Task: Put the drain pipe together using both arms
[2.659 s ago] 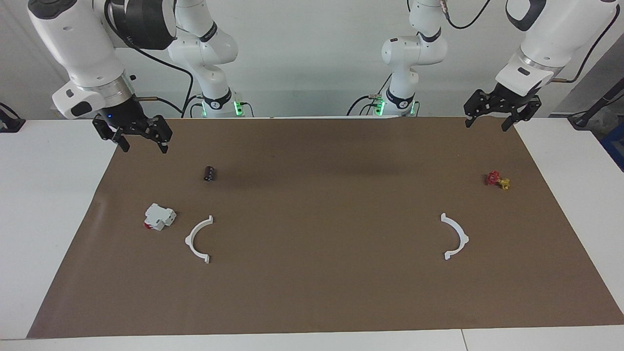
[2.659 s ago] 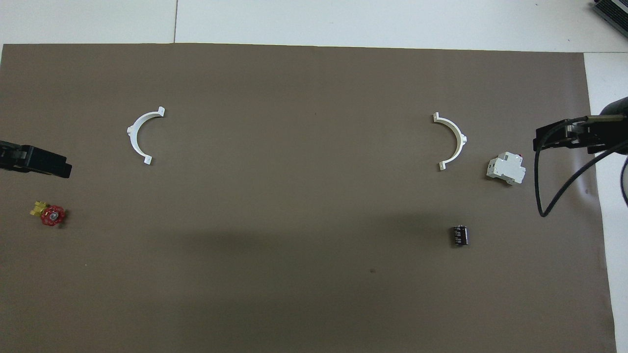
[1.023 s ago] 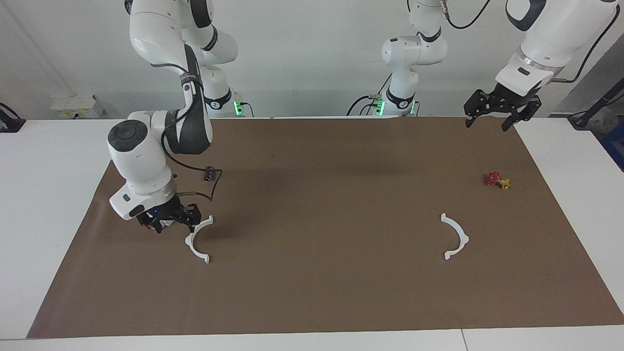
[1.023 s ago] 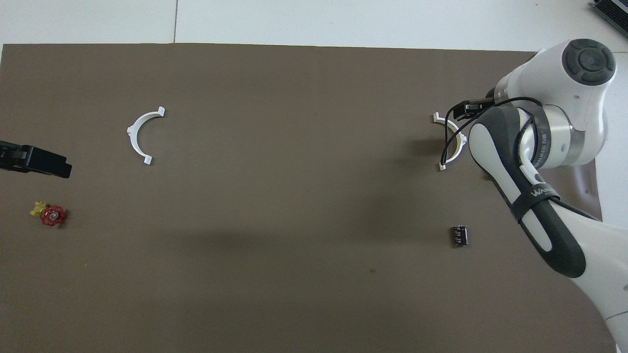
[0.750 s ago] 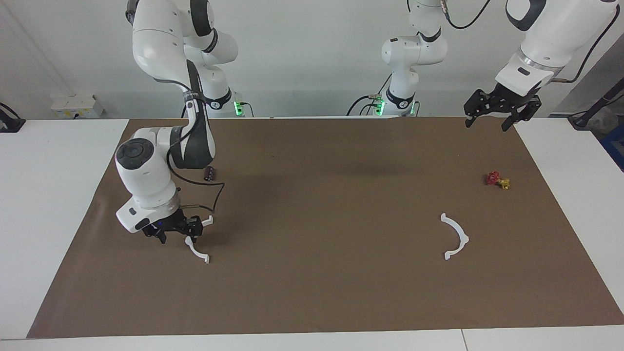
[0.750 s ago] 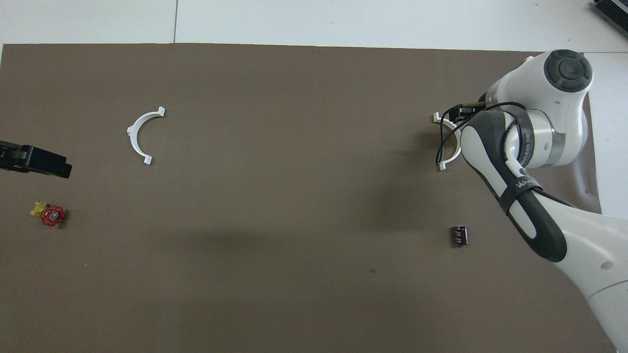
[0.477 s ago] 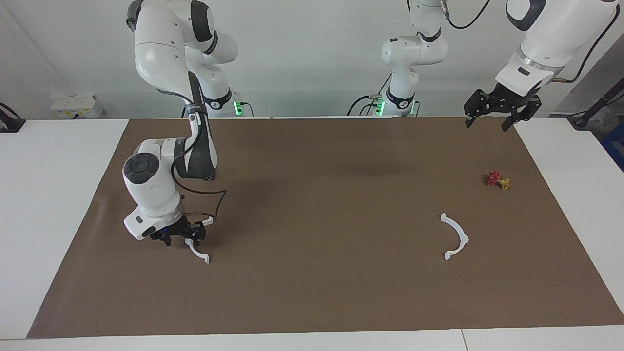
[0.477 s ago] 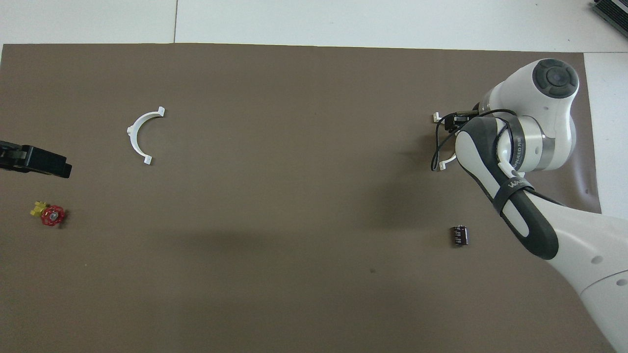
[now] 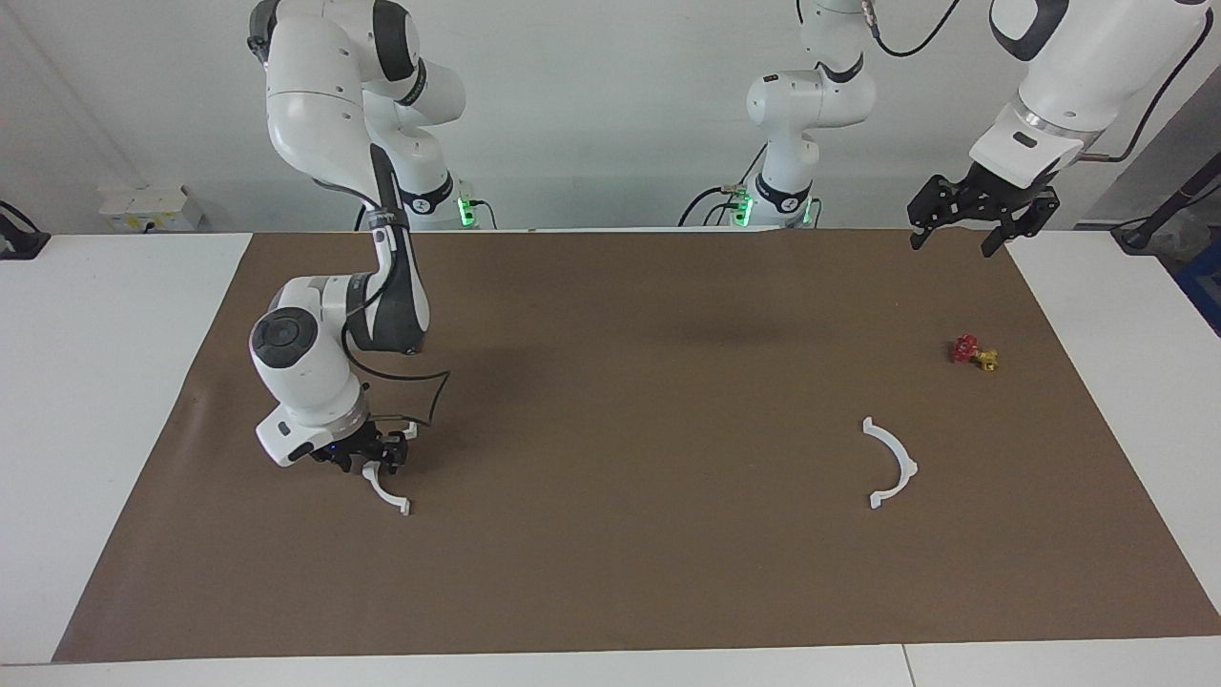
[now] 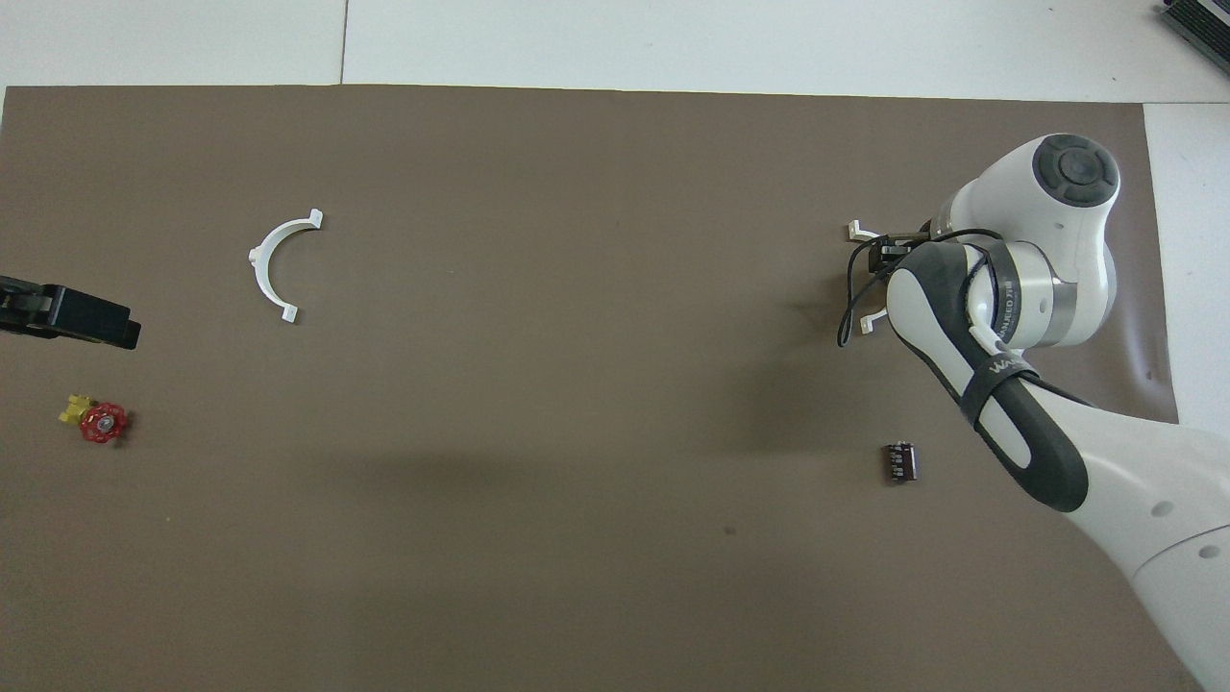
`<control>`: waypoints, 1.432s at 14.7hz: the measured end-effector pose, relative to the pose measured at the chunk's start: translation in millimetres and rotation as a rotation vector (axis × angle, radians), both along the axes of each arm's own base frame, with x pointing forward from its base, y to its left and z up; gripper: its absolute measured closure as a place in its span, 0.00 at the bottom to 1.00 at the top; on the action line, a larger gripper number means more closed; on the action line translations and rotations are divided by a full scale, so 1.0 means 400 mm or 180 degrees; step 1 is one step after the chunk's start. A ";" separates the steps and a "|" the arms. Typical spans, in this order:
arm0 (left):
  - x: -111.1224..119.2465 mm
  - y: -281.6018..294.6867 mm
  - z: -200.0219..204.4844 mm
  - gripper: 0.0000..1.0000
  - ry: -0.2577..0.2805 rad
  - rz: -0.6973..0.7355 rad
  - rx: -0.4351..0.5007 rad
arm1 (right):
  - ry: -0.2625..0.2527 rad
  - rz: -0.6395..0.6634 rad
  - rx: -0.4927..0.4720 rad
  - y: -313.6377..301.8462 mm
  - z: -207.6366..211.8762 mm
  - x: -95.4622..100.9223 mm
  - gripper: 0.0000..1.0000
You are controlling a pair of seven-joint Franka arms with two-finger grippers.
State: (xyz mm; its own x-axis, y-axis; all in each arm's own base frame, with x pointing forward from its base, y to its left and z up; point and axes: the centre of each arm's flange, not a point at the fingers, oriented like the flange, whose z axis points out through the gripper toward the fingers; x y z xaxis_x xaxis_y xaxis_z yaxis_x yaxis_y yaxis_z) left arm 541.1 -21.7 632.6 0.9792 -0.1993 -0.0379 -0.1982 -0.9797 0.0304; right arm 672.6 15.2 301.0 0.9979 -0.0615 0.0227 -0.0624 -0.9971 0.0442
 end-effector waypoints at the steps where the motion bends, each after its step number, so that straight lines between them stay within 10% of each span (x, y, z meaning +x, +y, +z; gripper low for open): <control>1: 0.000 0.000 0.000 0.00 0.0000 0.0000 0.0000 | 0.0005 -0.0001 0.0000 0.000 -0.001 -0.001 0.33; 12: 0.000 0.000 0.000 0.00 0.0000 0.0000 0.0000 | 0.0065 -0.0054 0.0059 0.000 -0.020 -0.017 0.79; 21: 0.000 0.000 0.000 0.00 0.0000 0.0000 0.0000 | -0.0025 0.0048 0.0074 0.068 0.062 0.004 0.79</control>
State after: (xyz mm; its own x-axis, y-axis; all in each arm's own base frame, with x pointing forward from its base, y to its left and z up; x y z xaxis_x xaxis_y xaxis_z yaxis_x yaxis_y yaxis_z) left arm 541.1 -21.7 632.5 0.9792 -0.1993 -0.0379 -0.1982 -0.9797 0.0305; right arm 674.1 42.5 325.7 0.9985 -0.0471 0.0293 -0.0477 -0.9987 0.0205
